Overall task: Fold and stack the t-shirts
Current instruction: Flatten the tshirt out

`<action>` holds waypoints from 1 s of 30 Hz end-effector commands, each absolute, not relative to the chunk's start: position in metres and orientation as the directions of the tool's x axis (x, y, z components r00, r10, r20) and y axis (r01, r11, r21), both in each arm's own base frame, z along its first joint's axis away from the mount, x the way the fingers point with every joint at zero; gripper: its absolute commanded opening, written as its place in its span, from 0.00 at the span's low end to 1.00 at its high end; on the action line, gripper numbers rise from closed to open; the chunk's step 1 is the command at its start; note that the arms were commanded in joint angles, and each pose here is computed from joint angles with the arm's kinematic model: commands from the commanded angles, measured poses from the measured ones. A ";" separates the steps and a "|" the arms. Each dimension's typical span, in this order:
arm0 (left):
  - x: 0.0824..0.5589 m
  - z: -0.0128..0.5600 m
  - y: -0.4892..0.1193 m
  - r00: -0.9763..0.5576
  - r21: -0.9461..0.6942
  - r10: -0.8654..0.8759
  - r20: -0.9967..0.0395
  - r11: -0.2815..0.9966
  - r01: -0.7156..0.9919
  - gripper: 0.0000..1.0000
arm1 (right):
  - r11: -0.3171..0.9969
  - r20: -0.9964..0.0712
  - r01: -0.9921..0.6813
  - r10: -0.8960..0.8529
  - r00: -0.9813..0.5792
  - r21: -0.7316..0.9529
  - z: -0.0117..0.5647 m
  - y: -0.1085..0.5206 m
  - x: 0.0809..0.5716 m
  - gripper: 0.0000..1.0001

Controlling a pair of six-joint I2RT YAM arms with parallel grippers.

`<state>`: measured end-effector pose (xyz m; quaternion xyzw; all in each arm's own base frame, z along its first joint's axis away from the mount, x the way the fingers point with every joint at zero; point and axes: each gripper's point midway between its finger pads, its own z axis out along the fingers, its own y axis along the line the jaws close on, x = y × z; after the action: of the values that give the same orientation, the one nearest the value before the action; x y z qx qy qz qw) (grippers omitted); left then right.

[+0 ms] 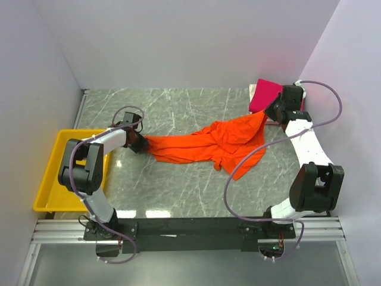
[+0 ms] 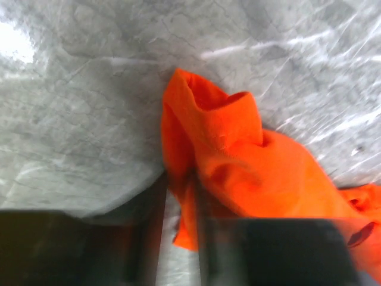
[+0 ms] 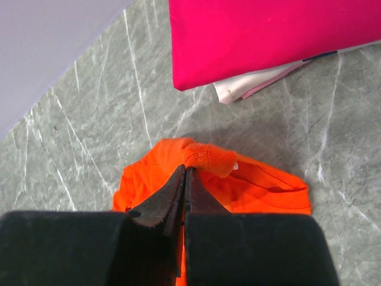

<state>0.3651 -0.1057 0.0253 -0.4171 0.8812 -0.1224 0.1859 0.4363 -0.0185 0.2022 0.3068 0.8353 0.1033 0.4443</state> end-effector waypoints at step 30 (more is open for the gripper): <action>0.329 0.385 -0.013 -0.183 -0.681 -0.747 -0.639 0.660 -0.315 0.01 | 0.817 -0.833 0.165 0.545 0.093 0.553 0.504 -0.022 0.284 0.00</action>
<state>0.3356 -0.0111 0.3785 -0.3780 0.7346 -0.2009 0.5265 0.3002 -0.0154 0.4783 0.2673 0.6864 0.1456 0.6604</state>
